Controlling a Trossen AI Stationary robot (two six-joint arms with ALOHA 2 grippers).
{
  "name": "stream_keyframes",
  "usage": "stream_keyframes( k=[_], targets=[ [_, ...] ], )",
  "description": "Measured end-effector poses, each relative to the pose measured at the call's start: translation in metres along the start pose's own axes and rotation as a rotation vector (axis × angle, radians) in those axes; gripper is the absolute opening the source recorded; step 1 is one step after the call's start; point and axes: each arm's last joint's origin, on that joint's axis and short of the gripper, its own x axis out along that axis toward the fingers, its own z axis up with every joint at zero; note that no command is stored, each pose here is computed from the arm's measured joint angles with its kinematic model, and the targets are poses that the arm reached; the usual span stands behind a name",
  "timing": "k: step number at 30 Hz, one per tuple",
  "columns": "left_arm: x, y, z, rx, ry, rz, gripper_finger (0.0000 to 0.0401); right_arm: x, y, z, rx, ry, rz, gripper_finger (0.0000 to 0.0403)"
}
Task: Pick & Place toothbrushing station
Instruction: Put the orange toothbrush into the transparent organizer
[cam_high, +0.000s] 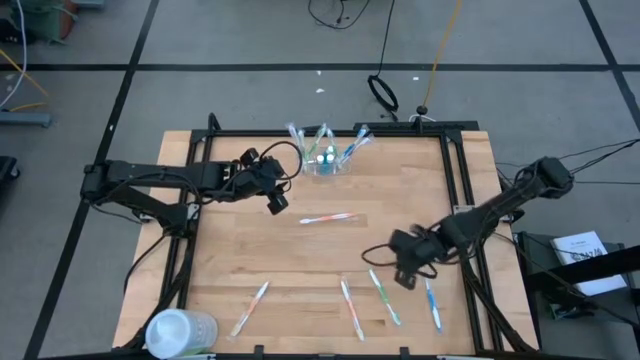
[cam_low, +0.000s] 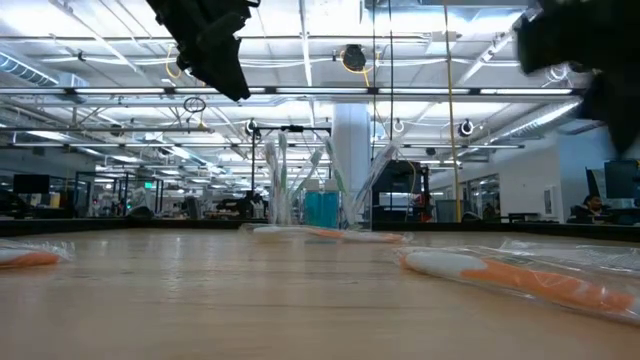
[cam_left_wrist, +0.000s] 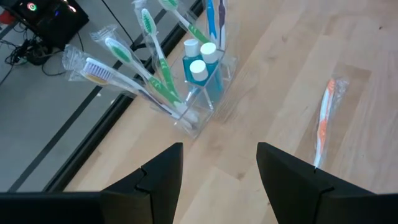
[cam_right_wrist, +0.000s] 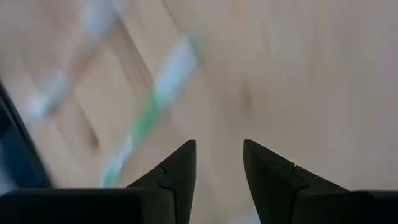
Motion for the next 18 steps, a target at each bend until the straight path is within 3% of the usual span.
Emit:
stream_keyframes(
  k=[3,7,13,18],
  targets=[
    [0.0,0.0,0.0,0.006,0.0,0.0,0.0212,0.007,-0.005,-0.022,0.262,0.199,-0.034,0.0129],
    [0.0,0.0,0.0,0.015,0.0,0.001,0.0212,0.019,-0.007,-0.046,0.446,0.282,-0.065,0.013],
    [0.0,0.0,0.0,0.058,0.0,0.001,0.0212,0.036,-0.023,-0.07,0.562,0.305,-0.169,0.013],
    [0.0,0.0,0.0,0.058,0.0,0.001,0.0212,0.049,-0.033,-0.073,0.557,0.253,-0.14,0.013]
  ],
)
